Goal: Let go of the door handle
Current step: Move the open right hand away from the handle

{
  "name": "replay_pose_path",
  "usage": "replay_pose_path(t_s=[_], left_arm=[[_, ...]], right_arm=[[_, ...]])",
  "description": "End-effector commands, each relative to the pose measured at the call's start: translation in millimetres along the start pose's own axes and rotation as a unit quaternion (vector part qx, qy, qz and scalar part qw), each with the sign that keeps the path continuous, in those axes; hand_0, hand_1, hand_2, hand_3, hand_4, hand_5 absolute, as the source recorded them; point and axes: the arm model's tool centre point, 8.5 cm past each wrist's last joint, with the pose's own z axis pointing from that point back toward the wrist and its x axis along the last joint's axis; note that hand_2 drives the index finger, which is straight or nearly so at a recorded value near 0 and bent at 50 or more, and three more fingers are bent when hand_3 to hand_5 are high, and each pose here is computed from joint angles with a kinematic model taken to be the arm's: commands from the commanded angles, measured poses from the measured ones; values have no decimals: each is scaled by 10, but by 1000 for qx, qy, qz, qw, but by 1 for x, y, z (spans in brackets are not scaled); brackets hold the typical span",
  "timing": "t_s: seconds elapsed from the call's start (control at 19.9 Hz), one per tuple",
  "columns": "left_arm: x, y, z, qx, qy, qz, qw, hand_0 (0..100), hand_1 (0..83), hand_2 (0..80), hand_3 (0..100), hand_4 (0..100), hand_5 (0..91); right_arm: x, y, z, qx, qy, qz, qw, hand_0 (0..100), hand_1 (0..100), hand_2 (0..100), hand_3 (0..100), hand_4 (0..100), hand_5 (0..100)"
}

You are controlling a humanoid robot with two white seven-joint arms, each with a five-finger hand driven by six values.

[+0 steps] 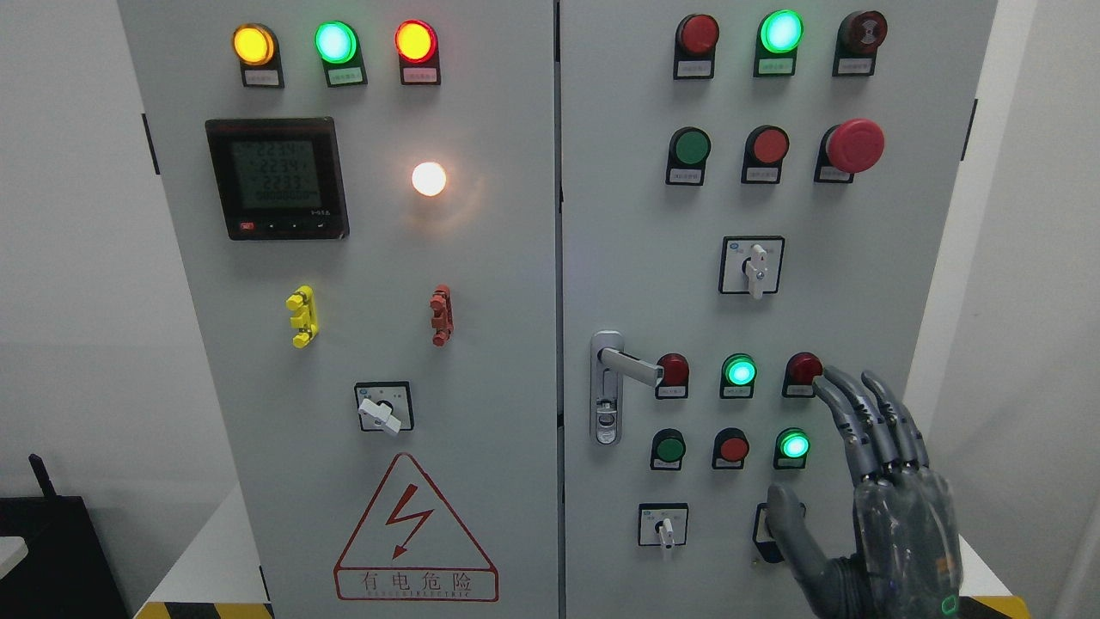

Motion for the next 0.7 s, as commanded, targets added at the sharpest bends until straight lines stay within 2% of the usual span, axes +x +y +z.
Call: replay_pose_path(t_s=[0.0, 0.65], left_arm=[[-6, 0, 1, 0, 10, -6, 1000, 120, 389, 0, 0, 0, 0], [-7, 0, 1, 0, 11, -6, 1000, 120, 389, 0, 0, 0, 0]], right_arm=[[2, 0, 0, -2, -1, -5, 1000, 463, 0, 83, 159, 98, 45], [7, 2, -2, 7, -7, -9, 1000, 446, 0, 102, 182, 118, 56]])
